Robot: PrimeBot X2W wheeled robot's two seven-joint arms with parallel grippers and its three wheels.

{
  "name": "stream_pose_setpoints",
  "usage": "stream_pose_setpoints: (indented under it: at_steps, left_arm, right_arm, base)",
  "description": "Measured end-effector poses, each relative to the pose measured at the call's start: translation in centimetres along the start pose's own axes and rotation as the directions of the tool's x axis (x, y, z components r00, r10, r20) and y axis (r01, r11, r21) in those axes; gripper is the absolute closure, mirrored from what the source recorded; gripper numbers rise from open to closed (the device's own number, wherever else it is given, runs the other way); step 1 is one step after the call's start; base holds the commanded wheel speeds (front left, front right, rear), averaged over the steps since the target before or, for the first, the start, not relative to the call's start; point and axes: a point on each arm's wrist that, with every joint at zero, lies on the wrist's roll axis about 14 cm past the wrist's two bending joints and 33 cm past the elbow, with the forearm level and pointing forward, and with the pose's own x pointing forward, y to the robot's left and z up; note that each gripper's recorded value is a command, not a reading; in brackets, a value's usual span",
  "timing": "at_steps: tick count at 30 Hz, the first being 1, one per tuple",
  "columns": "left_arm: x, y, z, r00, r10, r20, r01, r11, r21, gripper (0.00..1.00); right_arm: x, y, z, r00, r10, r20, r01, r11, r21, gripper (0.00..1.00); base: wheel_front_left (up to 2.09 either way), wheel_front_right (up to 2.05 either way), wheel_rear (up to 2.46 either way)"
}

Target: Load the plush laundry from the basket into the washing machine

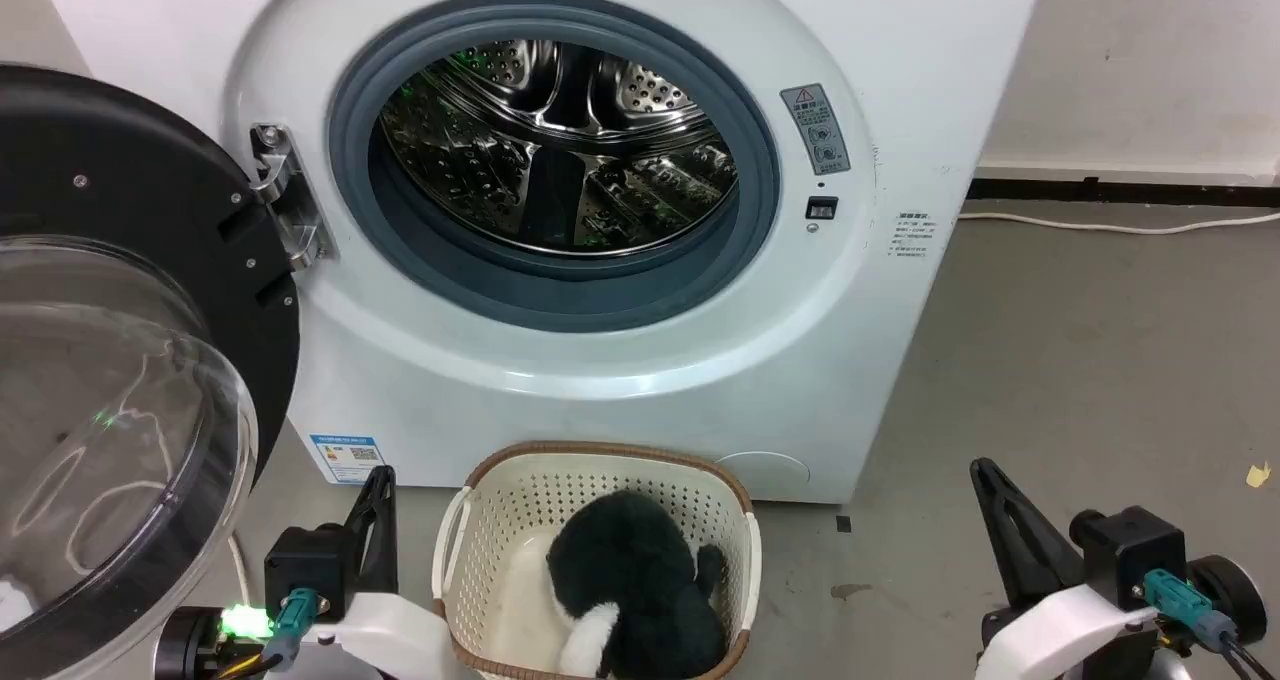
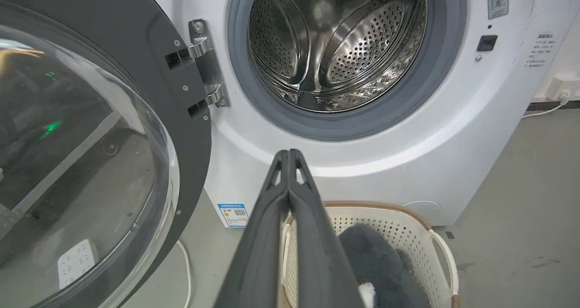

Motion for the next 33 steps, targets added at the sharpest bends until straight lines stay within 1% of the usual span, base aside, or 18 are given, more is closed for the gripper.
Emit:
stream_pose_setpoints:
  at_steps: [25, 26, 27, 28, 29, 33]
  left_arm:
    - [0.0, -0.01, 0.0, 1.0, 0.0, 0.0, 0.0, 1.0, 0.0, 1.0]
    - [-0.01, 0.0, -0.03, 1.0, 0.0, -0.001, 0.0, 1.0, 0.0, 0.0]
    - [-0.01, 0.02, -0.04, 1.0, 0.001, -0.001, -0.001, 1.0, 0.0, 0.0]
    - [-0.01, -0.01, -0.05, 1.0, 0.0, -0.001, 0.0, 1.0, 0.0, 1.0]
    - [-0.01, -0.01, -0.05, 1.0, 0.0, -0.001, 0.0, 1.0, 0.0, 0.0]
    - [-0.01, -0.12, 0.02, 1.0, -0.002, 0.002, 0.002, 1.0, 0.0, 0.0]
  right_arm:
    - [0.0, -0.01, 0.0, 1.0, 0.0, 0.0, 0.0, 1.0, 0.0, 1.0]
    - [0.0, 0.01, -0.01, 1.0, 0.0, 0.0, 0.0, 1.0, 0.0, 0.0]
    - [0.0, 0.01, -0.01, 1.0, 0.0, 0.0, 0.0, 1.0, 0.0, 0.0]
    - [0.0, 0.01, -0.01, 1.0, 0.0, 0.0, 0.0, 1.0, 0.0, 1.0]
    - [0.0, 0.01, -0.01, 1.0, 0.0, 0.0, 0.0, 1.0, 0.0, 0.0]
    - [-0.04, -0.06, 0.06, 1.0, -0.002, 0.004, 0.002, 1.0, 0.004, 0.0]
  base:
    - [0.0, 0.0, 0.0]
    - [0.0, 0.0, 0.0]
    - [0.0, 0.0, 0.0]
    - [0.0, 0.0, 0.0]
    - [0.0, 0.0, 0.0]
    - [0.0, 0.0, 0.0]
